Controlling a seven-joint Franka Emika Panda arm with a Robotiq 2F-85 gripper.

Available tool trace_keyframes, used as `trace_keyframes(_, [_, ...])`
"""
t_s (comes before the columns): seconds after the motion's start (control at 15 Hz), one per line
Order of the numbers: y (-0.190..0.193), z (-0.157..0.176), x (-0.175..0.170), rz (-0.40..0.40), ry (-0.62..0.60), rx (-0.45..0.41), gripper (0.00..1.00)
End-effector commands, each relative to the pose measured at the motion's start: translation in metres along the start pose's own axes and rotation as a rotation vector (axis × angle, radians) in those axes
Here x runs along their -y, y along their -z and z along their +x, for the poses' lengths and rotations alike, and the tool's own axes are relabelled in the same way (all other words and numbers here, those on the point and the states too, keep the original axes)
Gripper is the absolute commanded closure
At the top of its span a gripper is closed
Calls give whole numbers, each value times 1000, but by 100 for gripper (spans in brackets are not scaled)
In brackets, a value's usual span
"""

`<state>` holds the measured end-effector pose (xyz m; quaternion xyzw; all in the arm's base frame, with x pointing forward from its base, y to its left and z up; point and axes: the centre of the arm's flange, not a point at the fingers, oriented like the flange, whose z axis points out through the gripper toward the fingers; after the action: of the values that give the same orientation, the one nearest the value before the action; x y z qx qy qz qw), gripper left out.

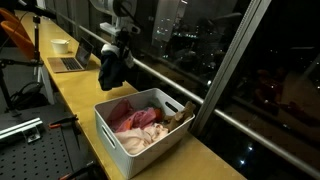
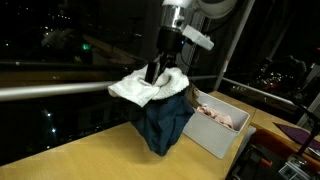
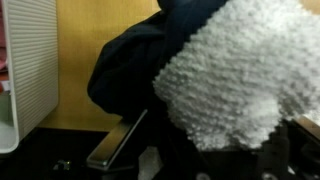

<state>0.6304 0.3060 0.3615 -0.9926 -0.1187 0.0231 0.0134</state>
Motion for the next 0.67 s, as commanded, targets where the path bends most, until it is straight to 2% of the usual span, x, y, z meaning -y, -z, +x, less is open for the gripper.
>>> trace_keyframes(0.0, [-38,-17,-21,75,-11,23,100])
trace_keyframes(0.4, [-80,-31,-19,103,-26,91,100])
trace_keyframes(0.47, [-81,-32,-18,103,-25,96,75])
trace_keyframes(0.53, [-81,-33,-17,103,-23,100,74])
trace_keyframes(0.6, [-80,-33,-17,103,-24,102,67])
